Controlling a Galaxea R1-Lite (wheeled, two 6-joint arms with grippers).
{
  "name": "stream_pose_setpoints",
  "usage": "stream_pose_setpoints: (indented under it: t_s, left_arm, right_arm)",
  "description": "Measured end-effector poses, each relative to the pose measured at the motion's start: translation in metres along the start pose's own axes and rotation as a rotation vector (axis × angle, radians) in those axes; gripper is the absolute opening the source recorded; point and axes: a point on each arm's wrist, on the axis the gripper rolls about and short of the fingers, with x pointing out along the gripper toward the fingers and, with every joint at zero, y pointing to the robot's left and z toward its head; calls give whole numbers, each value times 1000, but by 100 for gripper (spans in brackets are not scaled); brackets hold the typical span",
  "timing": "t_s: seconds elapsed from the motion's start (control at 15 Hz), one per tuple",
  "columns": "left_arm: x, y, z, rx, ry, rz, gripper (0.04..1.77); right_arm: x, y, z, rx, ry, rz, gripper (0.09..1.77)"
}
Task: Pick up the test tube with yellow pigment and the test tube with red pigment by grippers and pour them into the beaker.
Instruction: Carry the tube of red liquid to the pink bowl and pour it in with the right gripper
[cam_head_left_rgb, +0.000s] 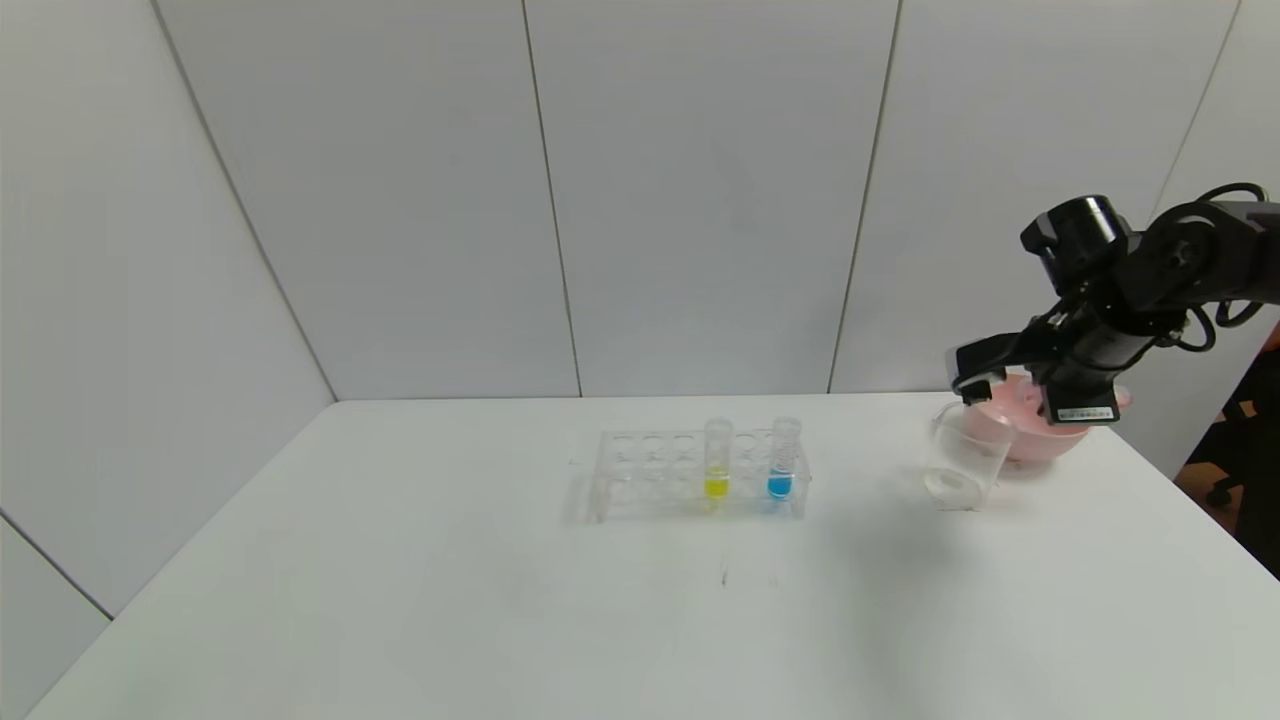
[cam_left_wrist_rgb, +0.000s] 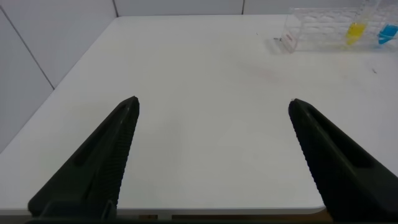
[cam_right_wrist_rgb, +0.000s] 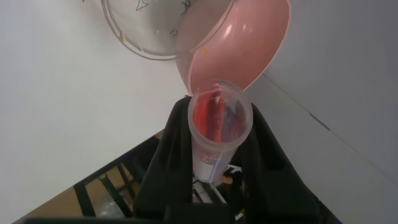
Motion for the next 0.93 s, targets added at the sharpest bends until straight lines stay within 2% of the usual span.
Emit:
stream_pose_setpoints:
  t_s: [0.2, 0.6, 0.93]
  left_arm:
    - [0, 0, 0, 0, 0, 0, 172]
    - [0, 0, 0, 0, 0, 0, 172]
    - [0, 0, 0, 0, 0, 0, 172]
  right_arm:
    - [0, 0, 2, -3, 28, -7, 50]
    - [8, -2, 10, -6, 34, -13, 50]
    - [9, -1, 22, -28, 122, -39, 50]
